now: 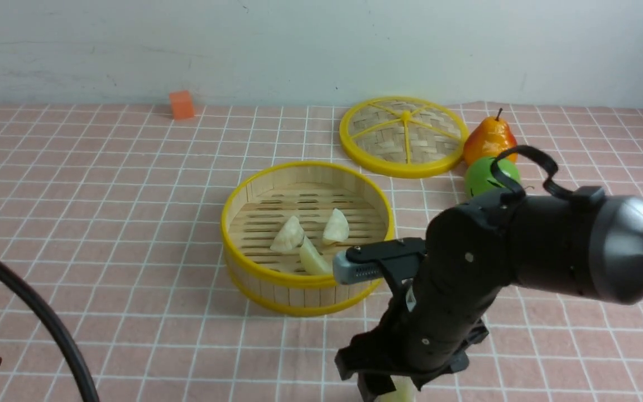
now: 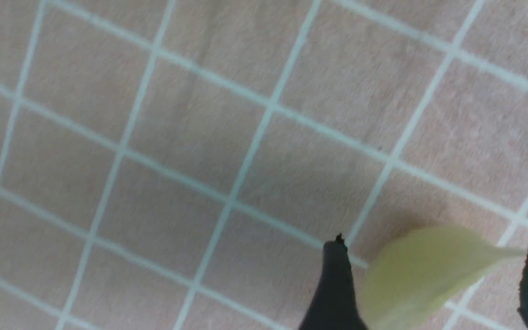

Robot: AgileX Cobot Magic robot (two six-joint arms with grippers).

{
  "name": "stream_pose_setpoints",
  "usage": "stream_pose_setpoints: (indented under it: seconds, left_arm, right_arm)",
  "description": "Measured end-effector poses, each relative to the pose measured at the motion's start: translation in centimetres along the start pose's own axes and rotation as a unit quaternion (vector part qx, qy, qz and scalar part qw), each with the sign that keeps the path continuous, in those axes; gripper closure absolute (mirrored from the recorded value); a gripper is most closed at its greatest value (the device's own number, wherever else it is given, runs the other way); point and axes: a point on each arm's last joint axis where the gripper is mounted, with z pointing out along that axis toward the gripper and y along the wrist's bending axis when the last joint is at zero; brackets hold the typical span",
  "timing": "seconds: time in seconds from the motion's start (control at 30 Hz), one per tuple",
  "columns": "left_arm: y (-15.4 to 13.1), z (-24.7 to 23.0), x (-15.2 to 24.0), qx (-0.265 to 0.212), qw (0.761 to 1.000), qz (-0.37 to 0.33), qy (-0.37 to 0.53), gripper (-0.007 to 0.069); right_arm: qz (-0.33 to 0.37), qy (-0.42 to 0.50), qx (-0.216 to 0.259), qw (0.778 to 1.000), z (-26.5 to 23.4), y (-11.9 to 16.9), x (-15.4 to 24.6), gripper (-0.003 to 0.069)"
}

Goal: Put the dumplings into the steamer on the table with the pink tablecloth.
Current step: 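Reach for and grasp a dumpling lying on the table beside the steamer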

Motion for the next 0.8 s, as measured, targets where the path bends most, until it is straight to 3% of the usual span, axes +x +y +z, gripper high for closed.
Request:
stream_pose_setpoints:
  seconds: [0.33, 0.4, 0.53, 0.67, 0.8]
  left_arm:
    - [0.0, -0.1, 0.0, 0.000, 1.000, 0.000, -0.001, 0.0617]
    - [0.0, -0.1, 0.1, 0.000, 1.000, 0.000, -0.003, 0.0615]
    - [0.0, -0.2, 0.1, 0.000, 1.000, 0.002, -0.003, 0.0610]
    - [0.0, -0.2, 0.1, 0.000, 1.000, 0.002, -0.003, 0.0609]
    - [0.0, -0.2, 0.1, 0.001, 1.000, 0.002, -0.004, 0.0609]
  right_arm:
    - [-0.008, 0.031, 0.036, 0.999, 2.6, -0.5, 0.3, 0.0176]
    - [-0.029, 0.035, 0.041, 0.998, 2.6, -0.2, 0.5, 0.0214]
    - [-0.070, 0.054, 0.044, 0.995, 2.6, 0.5, 1.1, 0.0374]
    - [-0.116, 0.071, 0.044, 0.990, 1.1, 1.1, 0.6, 0.0372]
    - [-0.177, 0.022, 0.042, 0.983, -3.0, 2.8, -2.2, 0.0386]
